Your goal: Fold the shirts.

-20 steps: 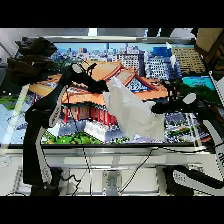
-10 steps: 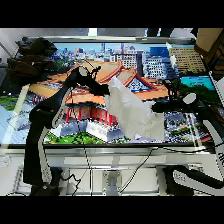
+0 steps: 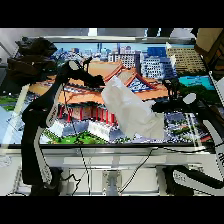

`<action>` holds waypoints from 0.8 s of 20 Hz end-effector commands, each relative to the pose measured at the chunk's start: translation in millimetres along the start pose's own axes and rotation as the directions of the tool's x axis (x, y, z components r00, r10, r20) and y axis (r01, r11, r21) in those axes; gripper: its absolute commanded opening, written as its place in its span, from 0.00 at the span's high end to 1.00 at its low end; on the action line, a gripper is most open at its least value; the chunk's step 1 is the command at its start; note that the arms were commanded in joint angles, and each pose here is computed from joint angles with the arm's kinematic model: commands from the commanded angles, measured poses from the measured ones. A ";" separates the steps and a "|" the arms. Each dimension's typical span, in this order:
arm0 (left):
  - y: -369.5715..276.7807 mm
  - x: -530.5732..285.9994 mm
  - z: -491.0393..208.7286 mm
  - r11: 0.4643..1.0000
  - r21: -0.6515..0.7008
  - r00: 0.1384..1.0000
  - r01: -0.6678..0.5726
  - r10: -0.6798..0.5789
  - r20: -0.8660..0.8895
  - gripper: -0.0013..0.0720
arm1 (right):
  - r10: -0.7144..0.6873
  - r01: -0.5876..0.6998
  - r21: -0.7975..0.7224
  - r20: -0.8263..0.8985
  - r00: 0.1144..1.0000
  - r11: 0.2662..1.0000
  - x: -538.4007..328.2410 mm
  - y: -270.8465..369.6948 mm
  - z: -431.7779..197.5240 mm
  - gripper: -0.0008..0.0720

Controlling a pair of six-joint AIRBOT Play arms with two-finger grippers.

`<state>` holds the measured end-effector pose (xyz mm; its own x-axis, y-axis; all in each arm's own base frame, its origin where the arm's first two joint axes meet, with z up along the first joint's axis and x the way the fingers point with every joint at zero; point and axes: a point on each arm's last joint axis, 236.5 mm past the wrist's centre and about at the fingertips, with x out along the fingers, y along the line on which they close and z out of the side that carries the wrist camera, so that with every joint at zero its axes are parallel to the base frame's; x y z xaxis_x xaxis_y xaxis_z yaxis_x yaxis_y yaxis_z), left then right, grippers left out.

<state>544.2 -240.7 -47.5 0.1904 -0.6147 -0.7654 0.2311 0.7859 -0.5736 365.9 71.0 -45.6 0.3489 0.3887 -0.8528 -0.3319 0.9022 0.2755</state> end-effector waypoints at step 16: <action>-11.2 58.2 -57.5 0.990 -0.121 0.986 0.072 -0.089 -0.141 0.36 | -0.023 0.023 -0.001 0.031 0.999 1.000 0.0 -5.1 7.4 0.94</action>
<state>499.1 -268.5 -97.9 0.0286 -0.6626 -0.7484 0.1214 0.7455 -0.6553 374.2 67.4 -43.7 0.3838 0.3736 -0.8445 -0.3245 0.9107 0.2554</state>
